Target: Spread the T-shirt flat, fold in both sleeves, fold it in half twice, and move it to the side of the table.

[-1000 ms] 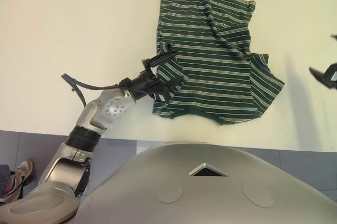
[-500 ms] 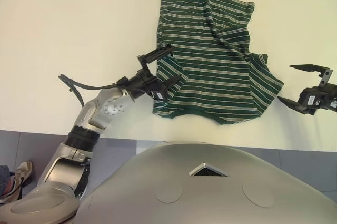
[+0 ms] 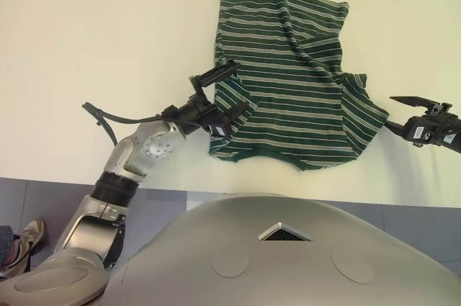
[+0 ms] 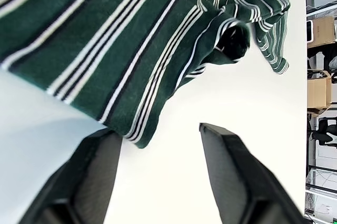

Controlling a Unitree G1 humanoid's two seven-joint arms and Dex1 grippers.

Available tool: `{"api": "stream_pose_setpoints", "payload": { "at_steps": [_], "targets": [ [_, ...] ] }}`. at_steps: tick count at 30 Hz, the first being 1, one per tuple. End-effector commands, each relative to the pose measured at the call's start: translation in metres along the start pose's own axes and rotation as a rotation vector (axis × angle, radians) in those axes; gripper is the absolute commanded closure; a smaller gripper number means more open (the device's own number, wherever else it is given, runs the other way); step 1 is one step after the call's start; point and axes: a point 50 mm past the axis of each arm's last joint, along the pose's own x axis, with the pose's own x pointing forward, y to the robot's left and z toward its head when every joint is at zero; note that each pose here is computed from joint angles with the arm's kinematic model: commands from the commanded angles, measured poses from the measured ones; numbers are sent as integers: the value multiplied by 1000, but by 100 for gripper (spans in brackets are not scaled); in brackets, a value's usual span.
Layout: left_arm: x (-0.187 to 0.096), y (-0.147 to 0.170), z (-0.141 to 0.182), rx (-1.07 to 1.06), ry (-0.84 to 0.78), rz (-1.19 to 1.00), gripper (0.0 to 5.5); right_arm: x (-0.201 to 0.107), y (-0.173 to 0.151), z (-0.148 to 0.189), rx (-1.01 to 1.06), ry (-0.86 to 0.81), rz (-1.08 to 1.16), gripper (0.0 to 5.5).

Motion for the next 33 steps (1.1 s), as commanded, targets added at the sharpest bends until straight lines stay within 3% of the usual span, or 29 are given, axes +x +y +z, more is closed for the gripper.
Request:
{"api": "stream_pose_setpoints", "payload": {
  "at_steps": [1, 11, 19, 26, 33],
  "targets": [
    [-1, -1, -2, 16, 15, -8, 10, 5, 9, 0, 1, 10, 56, 339],
    [-1, -1, 0, 14, 9, -8, 10, 9, 16, 4, 8, -19, 83, 545],
    [-2, 1, 0, 4, 3, 14, 10, 11, 7, 8, -8, -51, 29, 545],
    [-2, 5, -1, 0, 1, 30, 10, 6, -17, 38, -14, -209, -98, 545],
    [0, 3, -3, 3, 5, 30, 10, 21, -14, 63, -28, -330, -69, 545]
  ]
}}
